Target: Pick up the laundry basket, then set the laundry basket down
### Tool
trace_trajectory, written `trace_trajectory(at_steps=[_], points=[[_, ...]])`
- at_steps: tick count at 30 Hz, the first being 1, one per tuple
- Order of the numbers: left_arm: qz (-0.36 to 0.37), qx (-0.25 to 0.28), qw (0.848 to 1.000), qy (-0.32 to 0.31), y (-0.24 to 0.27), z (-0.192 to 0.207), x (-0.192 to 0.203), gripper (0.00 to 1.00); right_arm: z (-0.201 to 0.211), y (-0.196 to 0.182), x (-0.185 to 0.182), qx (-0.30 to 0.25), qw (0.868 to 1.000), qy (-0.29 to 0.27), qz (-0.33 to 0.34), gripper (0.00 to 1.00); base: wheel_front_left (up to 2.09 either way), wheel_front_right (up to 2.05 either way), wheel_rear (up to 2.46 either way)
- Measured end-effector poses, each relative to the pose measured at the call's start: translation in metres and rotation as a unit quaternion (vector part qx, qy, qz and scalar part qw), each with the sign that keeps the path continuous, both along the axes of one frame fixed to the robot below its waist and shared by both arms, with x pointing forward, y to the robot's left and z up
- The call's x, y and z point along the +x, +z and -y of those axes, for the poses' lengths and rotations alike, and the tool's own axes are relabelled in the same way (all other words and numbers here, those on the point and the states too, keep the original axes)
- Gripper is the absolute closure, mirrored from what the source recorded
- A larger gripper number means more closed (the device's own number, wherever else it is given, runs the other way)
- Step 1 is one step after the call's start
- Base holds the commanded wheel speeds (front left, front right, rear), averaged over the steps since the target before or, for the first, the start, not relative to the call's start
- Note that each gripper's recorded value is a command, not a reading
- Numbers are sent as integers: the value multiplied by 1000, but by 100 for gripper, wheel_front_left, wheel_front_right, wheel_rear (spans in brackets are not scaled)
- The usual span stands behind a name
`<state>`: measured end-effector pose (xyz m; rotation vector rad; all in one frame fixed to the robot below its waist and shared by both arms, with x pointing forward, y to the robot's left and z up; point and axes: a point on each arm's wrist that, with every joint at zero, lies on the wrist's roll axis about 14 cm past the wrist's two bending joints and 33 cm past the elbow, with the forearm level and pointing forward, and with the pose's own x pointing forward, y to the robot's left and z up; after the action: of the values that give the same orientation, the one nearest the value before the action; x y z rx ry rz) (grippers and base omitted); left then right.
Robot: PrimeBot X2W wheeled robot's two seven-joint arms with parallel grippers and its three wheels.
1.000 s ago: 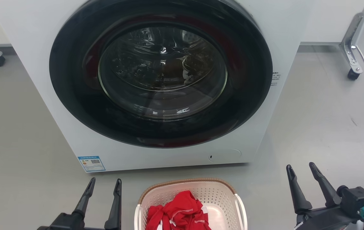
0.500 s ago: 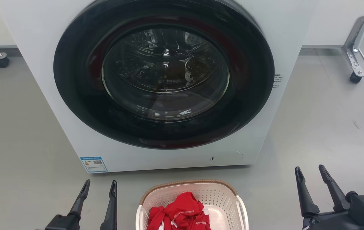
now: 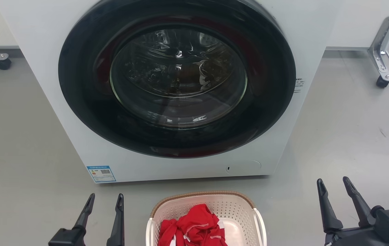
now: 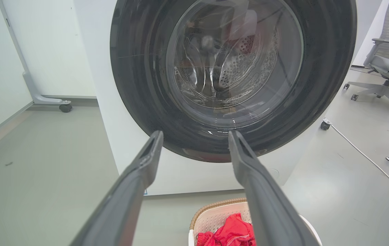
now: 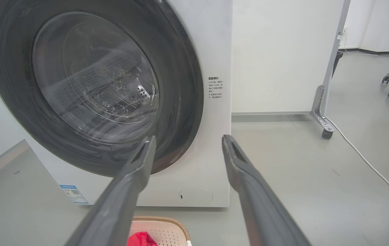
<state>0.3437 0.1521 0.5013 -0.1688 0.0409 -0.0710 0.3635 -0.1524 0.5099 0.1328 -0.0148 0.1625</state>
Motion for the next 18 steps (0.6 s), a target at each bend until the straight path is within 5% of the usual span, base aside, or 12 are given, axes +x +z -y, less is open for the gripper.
trace_trajectory(at_steps=[10,11,18], points=[[-6,7,1000,4,0,-1,1,0,-2,3,2,-4,1000,1,-1,0,0,0,0],[-6,8,1000,5,0,-1,1,100,-2,3,3,-3,1000,1,-2,100,0,0,0],[-43,4,999,6,-22,0,-6,100,-8,-21,-6,8,999,0,-43,100,0,0,0]])
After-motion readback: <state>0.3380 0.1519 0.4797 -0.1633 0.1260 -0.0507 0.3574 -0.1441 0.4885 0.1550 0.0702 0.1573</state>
